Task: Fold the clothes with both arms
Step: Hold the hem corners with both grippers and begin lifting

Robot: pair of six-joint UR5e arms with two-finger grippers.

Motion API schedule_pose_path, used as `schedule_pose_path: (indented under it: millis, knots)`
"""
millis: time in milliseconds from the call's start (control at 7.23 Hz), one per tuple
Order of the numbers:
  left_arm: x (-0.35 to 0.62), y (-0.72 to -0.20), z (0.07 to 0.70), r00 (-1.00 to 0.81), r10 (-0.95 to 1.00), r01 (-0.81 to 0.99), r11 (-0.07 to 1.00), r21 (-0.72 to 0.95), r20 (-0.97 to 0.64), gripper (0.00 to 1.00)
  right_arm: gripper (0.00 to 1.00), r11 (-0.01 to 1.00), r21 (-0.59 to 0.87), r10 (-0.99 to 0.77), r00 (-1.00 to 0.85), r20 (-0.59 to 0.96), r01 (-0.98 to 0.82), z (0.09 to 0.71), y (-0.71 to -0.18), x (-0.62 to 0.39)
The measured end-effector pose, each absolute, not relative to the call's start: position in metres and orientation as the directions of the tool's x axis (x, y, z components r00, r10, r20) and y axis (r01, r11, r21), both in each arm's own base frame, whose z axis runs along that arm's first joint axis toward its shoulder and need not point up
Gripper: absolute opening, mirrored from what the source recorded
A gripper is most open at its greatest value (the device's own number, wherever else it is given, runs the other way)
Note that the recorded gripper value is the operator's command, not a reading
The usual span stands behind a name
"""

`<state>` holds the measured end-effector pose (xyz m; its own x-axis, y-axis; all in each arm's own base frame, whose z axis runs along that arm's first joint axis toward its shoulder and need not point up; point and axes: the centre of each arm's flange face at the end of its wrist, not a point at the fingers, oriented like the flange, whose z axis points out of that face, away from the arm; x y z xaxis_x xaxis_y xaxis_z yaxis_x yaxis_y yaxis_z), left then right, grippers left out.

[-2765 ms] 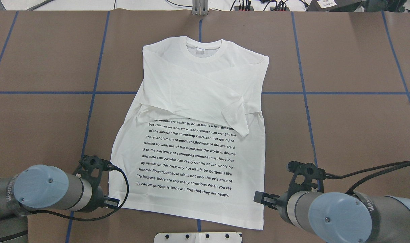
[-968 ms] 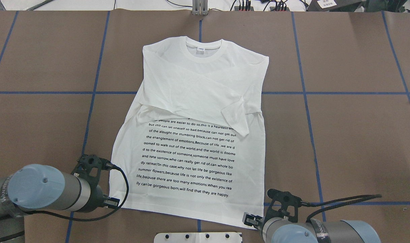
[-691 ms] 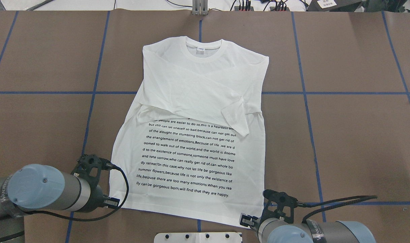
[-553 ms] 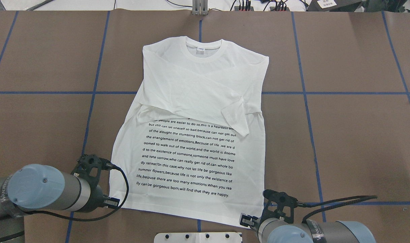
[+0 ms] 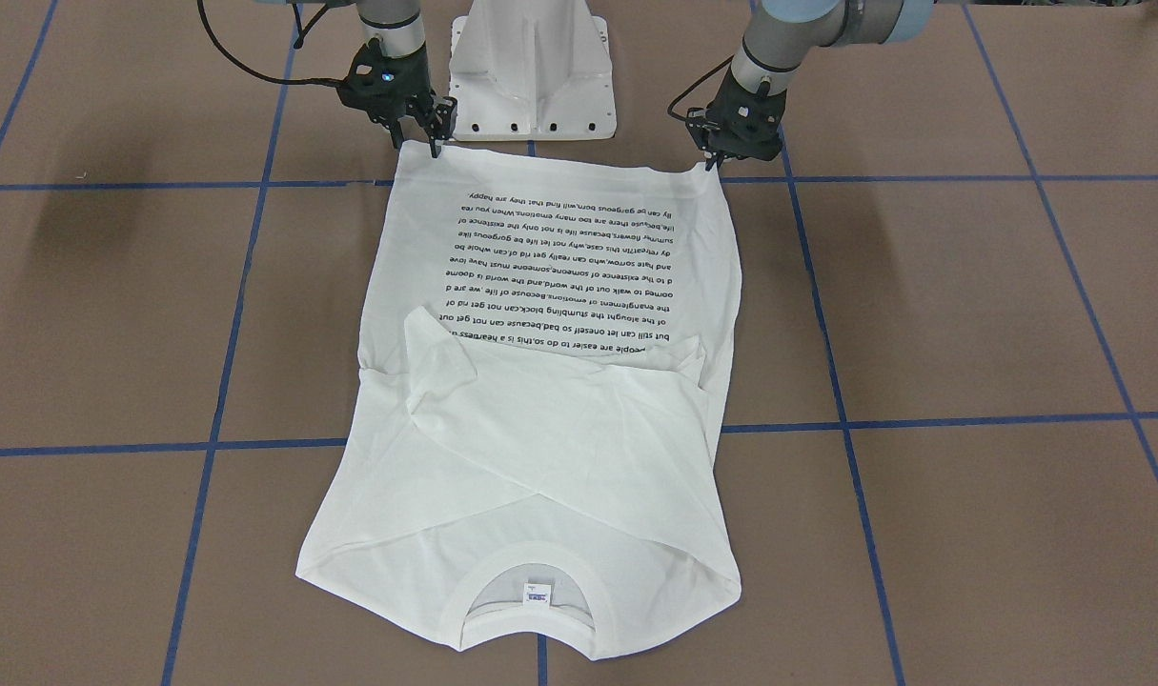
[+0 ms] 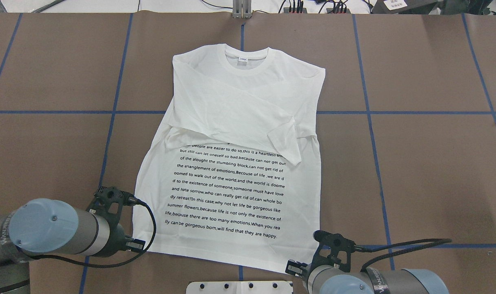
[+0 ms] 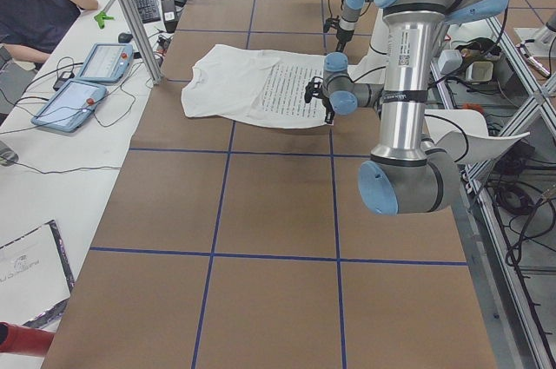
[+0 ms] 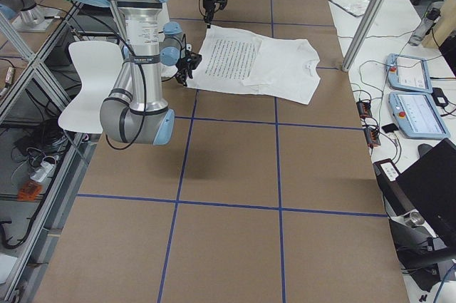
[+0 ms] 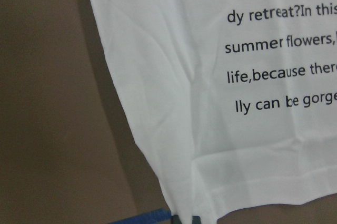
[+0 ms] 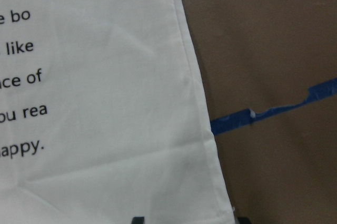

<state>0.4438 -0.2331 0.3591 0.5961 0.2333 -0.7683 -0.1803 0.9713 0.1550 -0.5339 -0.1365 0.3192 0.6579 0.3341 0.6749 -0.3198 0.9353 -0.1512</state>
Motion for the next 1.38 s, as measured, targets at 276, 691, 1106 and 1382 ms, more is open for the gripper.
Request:
schedule_pose_path:
  millis: [276,691,1106,1382]
  knots:
    - [0.443,-0.2329,0.3573,0.593,0.234,-0.18,0.971,0.157,-0.771,0.0,0.53,0.935,-0.153,0.335,0.658,0.674,-0.319,0.3196,-0.1345,-0.5344]
    - [0.4416,-0.2325,0.3543,0.588,0.236,-0.179,0.971,0.16,-0.774,0.0,0.59,0.936,-0.152,0.334,0.661,0.672,-0.318,0.3216,-0.1338,-0.5341]
    - [0.4415,-0.2324,0.3542,0.588,0.236,-0.179,0.971,0.16,-0.774,0.0,0.49,0.936,-0.15,0.333,0.663,0.67,-0.319,0.3229,-0.1343,-0.5336]
    - [0.4416,-0.2325,0.3544,0.588,0.235,-0.179,0.971,0.16,-0.774,0.0,0.0,0.936,-0.151,0.334,0.663,0.67,-0.319,0.3227,-0.1344,-0.5337]
